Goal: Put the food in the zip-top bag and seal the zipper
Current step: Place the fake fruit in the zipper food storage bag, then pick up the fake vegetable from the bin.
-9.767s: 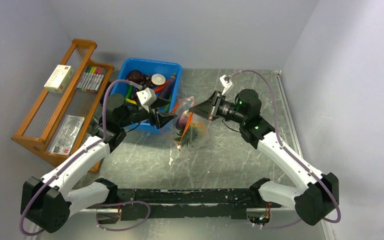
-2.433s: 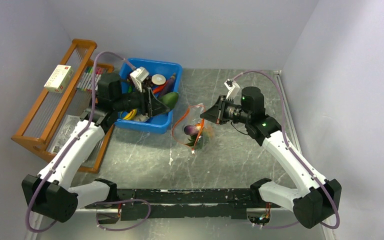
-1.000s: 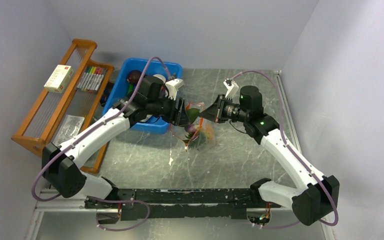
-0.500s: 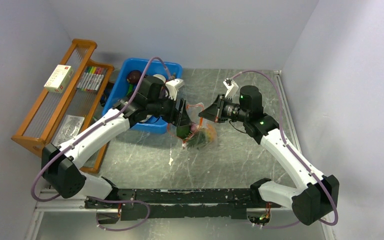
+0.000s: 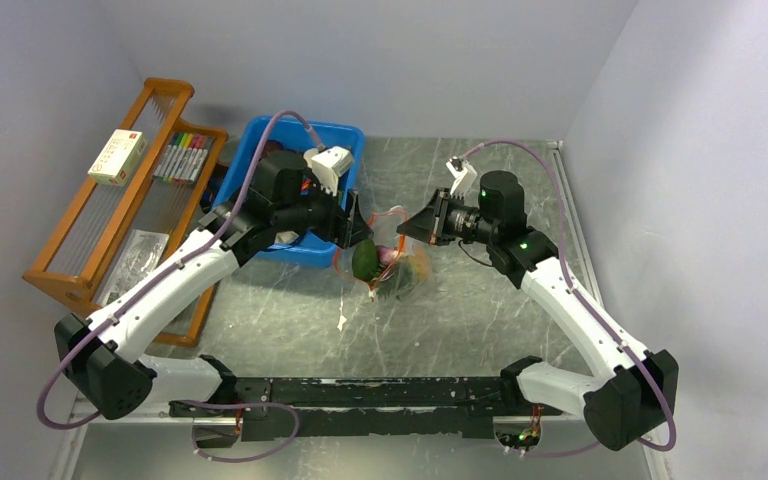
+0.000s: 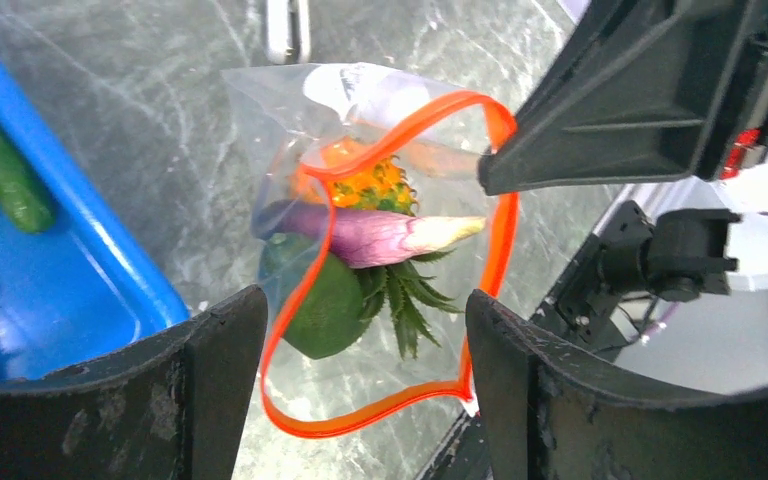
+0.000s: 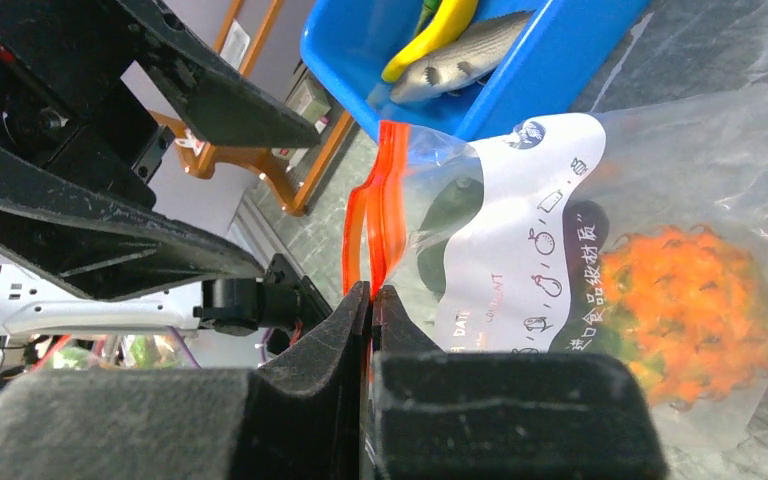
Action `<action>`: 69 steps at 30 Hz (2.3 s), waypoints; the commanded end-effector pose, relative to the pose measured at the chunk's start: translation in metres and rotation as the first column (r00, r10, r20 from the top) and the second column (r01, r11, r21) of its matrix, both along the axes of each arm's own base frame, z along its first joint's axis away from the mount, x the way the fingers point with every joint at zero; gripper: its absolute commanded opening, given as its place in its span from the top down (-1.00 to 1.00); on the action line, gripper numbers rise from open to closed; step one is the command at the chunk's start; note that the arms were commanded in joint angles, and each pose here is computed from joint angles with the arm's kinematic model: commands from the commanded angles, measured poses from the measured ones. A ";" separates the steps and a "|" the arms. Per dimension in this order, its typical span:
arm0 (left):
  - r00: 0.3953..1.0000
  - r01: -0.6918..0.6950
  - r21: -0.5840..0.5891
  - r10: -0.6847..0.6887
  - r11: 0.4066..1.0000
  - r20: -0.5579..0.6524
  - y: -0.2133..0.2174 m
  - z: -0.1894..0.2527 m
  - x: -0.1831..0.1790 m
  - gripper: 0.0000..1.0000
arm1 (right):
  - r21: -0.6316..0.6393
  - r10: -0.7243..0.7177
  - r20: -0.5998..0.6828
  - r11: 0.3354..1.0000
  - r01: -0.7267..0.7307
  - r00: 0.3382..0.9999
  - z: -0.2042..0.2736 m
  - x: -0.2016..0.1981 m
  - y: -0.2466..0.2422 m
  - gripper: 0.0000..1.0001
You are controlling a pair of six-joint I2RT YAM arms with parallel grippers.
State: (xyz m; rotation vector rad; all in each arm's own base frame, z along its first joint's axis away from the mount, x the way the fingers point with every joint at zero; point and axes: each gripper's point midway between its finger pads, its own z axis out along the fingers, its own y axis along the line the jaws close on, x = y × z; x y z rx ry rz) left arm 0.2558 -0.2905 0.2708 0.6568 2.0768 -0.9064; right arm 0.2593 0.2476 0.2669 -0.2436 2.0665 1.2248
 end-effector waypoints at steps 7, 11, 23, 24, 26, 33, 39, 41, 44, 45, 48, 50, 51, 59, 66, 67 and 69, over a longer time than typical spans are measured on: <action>0.958 -0.266 0.167 0.241 0.949 0.155 0.051 -0.009 0.037 -0.74 | 0.039 0.006 0.066 0.999 -0.009 0.998 0.014 -0.001 0.000 1.00; 0.935 -0.340 0.180 0.310 0.923 0.175 0.075 -0.016 0.059 -0.78 | 0.035 0.018 0.072 0.999 -0.020 0.997 0.013 -0.003 0.001 1.00; 0.838 -0.539 0.264 0.476 0.800 0.268 0.168 -0.024 0.139 -0.40 | 0.002 0.033 0.142 0.999 -0.034 0.989 0.020 -0.005 -0.004 1.00; 0.832 -0.549 0.281 0.481 0.787 0.277 0.174 -0.027 0.145 -0.31 | 0.003 0.034 0.147 0.999 -0.035 0.988 0.021 -0.006 -0.004 1.00; 0.828 -0.556 0.319 0.480 0.768 0.289 0.184 -0.034 0.157 -0.25 | 0.006 0.038 0.150 0.999 -0.039 0.988 0.022 -0.007 -0.003 1.00; 0.833 -0.550 0.365 0.462 0.751 0.304 0.198 -0.060 0.214 -0.32 | 0.022 0.051 0.143 0.998 -0.055 0.988 0.023 -0.008 -0.001 1.00; 0.829 -0.550 0.457 0.393 0.699 0.397 0.216 -0.078 0.274 -0.42 | 0.012 0.032 0.140 0.999 -0.034 0.990 0.026 -0.007 -0.004 1.00; 0.810 -0.575 0.487 0.372 0.658 0.454 0.225 -0.077 0.293 -0.37 | 0.011 0.028 0.138 0.999 -0.030 0.990 0.029 -0.007 -0.004 1.00; 0.792 -0.594 0.526 0.326 0.609 0.516 0.234 -0.081 0.312 -0.36 | 0.012 0.026 0.129 1.000 -0.028 0.991 0.030 -0.008 -0.004 1.00; 0.787 -0.600 0.537 0.315 0.594 0.531 0.236 -0.081 0.317 -0.37 | 0.008 0.027 0.121 1.000 -0.028 0.992 0.028 -0.008 -0.005 1.00; 0.802 -0.577 0.588 0.258 0.567 0.539 0.240 -0.092 0.327 -0.45 | 0.010 0.027 0.135 1.000 -0.028 0.991 0.040 -0.008 -0.004 1.00; 0.821 -0.552 0.624 0.230 0.553 0.523 0.241 -0.104 0.332 -0.48 | 0.010 0.025 0.137 1.000 -0.026 0.990 0.042 -0.008 -0.005 1.00; 0.823 -0.549 0.627 0.225 0.552 0.522 0.241 -0.106 0.334 -0.50 | 0.011 0.022 0.142 1.000 -0.024 0.990 0.044 -0.008 -0.005 1.00; 0.809 -0.567 0.642 0.205 0.516 0.550 0.245 -0.110 0.351 -0.49 | 0.063 -0.002 0.139 0.998 -0.007 0.990 0.047 -0.016 -0.008 1.00; 0.824 -0.554 0.683 0.197 0.476 0.531 0.251 -0.138 0.356 -0.46 | 0.056 -0.012 0.141 0.998 0.005 0.990 0.045 -0.023 -0.013 1.00; 0.829 -0.547 0.684 0.200 0.482 0.522 0.250 -0.143 0.356 -0.46 | 0.057 -0.014 0.142 0.998 0.006 0.990 0.045 -0.024 -0.014 1.00; 0.841 -0.528 0.683 0.196 0.504 0.504 0.244 -0.150 0.355 -0.43 | 0.064 -0.016 0.139 0.998 0.008 0.990 0.044 -0.026 -0.014 1.00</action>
